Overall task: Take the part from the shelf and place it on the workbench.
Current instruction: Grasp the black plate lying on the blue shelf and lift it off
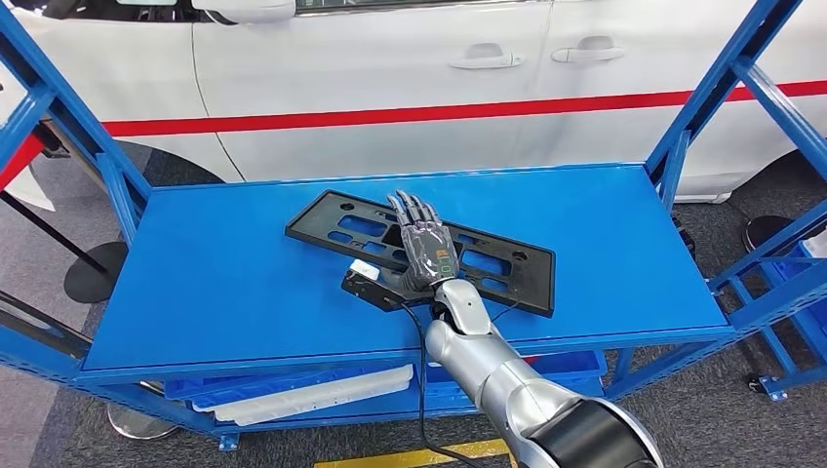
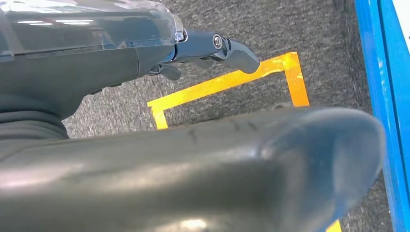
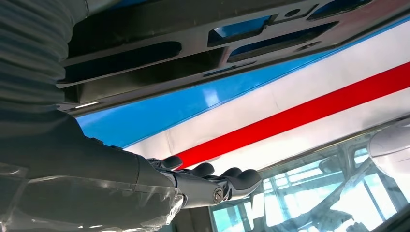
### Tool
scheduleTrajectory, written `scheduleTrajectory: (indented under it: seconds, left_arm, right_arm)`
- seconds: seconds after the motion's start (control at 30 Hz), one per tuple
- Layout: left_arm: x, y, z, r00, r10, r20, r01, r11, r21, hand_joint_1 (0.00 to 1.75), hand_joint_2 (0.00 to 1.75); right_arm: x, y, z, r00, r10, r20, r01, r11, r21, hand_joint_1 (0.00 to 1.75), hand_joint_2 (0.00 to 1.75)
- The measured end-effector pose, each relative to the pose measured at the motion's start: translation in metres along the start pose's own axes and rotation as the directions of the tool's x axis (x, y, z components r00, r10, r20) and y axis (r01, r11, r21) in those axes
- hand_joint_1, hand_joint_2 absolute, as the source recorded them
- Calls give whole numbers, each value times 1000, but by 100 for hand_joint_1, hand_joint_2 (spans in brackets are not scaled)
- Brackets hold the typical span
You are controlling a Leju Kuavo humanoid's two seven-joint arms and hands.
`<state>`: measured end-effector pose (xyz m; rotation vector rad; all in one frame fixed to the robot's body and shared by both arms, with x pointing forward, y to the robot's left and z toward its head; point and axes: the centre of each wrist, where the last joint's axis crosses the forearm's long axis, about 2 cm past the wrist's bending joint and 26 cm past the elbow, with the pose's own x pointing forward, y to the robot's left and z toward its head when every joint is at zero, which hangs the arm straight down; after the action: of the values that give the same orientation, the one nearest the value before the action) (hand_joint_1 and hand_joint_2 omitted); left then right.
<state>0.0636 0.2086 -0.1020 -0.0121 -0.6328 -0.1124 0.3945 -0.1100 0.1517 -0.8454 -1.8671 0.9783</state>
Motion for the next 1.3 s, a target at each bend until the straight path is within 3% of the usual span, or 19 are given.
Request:
scheduleTrajectory:
  seconds: [0.13, 0.27, 0.73, 1.3]
  left_arm:
    - [0, 1, 0, 1000, 3, -1, -3, 1000, 4, 0, 0]
    - [0, 1, 0, 1000, 2, -2, -1, 1000, 9, 0, 0]
    - [2, 3, -1, 1000, -1, 4, 1, 1000, 9, 0, 0]
    - [2, 3, -2, 1000, -11, -10, 11, 1000, 7, 0, 0]
  right_arm:
    - [0, 0, 0, 1000, 4, -4, -4, 1000, 4, 0, 175]
    - [0, 0, -1, 998, 46, -39, -46, 999, 16, 169, 175]
    - [7, -8, -17, 978, 197, -73, -182, 968, 171, 175, 175]
    - [3, -15, -22, 989, 129, -67, -118, 982, 144, 175, 175]
